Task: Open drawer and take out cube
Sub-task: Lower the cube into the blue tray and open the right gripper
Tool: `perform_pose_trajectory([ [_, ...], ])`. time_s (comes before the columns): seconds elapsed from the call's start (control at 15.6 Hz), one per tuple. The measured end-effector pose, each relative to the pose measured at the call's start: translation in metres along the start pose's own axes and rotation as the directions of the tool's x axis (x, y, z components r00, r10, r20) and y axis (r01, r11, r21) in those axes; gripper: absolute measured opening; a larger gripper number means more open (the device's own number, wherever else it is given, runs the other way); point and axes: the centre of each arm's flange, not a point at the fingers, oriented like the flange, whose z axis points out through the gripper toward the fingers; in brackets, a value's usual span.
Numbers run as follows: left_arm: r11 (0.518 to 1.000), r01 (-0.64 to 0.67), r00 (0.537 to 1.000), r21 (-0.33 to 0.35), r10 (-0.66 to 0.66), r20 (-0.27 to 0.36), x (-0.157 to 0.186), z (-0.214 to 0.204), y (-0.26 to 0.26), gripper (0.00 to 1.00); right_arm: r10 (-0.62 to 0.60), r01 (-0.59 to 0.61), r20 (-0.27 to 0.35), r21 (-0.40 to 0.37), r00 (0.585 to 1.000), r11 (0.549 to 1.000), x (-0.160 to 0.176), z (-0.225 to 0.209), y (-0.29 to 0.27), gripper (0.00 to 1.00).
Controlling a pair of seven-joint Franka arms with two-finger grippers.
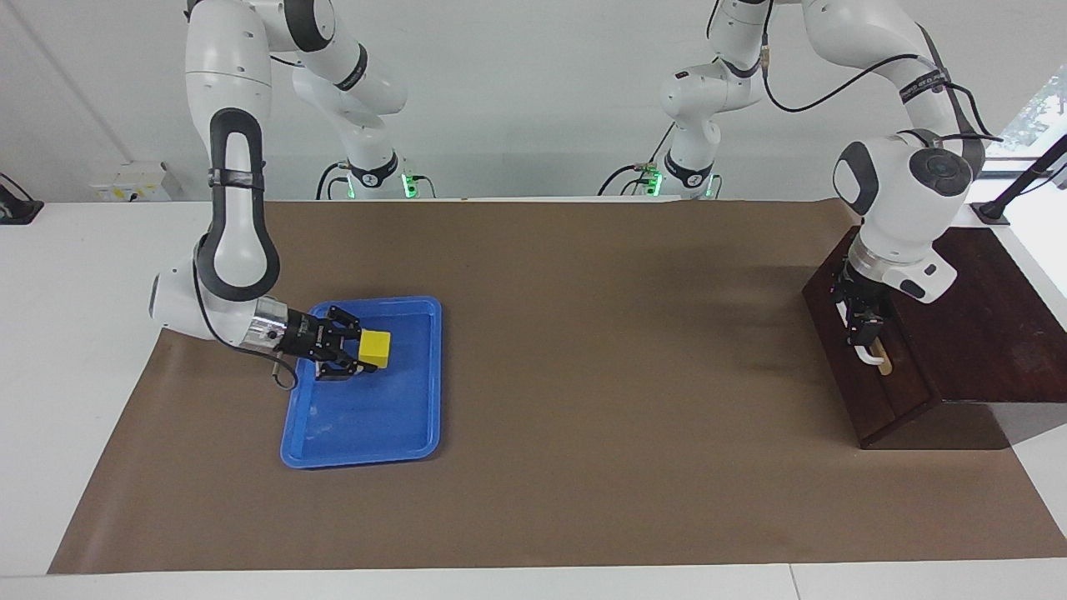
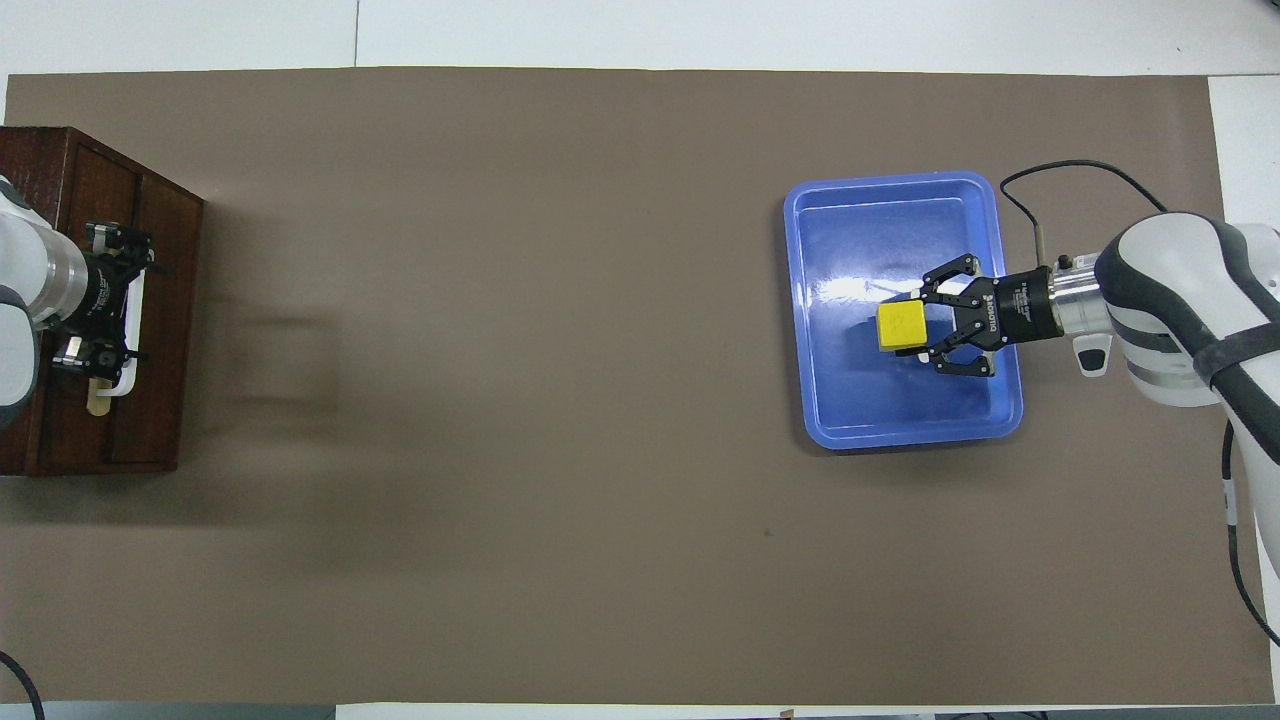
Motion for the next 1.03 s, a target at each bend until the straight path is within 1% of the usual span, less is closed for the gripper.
perform_pose_trajectory([
  [0.26,0.999,-0.04,0.999,0.004,0.04,-0.004,-0.003,-0.002,0.0,1.0,-0.008,0.008,-0.016,0.005,1.0,1.0,0.008,0.005,0.004,0.56],
  [0.39,0.997,-0.075,0.997,0.011,0.075,-0.001,-0.016,-0.009,0.002,1.0,-0.009,0.009,-0.018,0.004,1.0,1.0,0.012,0.008,0.005,0.56],
  [0.51,0.993,-0.117,0.993,0.003,0.117,0.0,-0.043,-0.031,0.007,1.0,-0.012,0.012,-0.026,0.006,1.0,1.0,0.014,0.009,0.004,0.56],
  [0.64,0.986,-0.167,0.985,0.003,0.167,0.044,-0.063,-0.067,0.006,1.0,-0.022,0.023,-0.039,0.004,0.999,1.0,0.014,0.01,0.004,0.56],
  [0.71,0.972,-0.235,0.969,-0.002,0.235,0.072,-0.066,-0.085,0.004,1.0,-0.026,0.026,-0.042,0.002,0.999,1.0,0.014,0.011,0.003,0.56],
  [0.77,0.946,-0.323,0.942,-0.01,0.322,0.091,-0.066,-0.104,0.001,1.0,-0.031,0.031,-0.048,-0.003,0.998,1.0,0.013,0.01,0.003,0.56],
  [0.84,0.91,-0.414,0.905,-0.015,0.413,0.102,-0.064,-0.122,-0.002,1.0,-0.04,0.039,-0.057,-0.01,0.998,0.999,0.013,0.009,0.003,0.56],
  [0.9,0.865,-0.501,0.859,-0.017,0.499,0.112,-0.063,-0.137,-0.005,1.0,-0.049,0.048,-0.068,-0.019,0.996,0.999,0.013,0.008,0.003,0.6],
  [1.03,0.762,-0.647,0.754,-0.021,0.643,0.133,-0.066,-0.16,-0.008,1.0,-0.06,0.058,-0.082,-0.031,0.995,0.998,0.015,0.007,0.004,0.79],
])
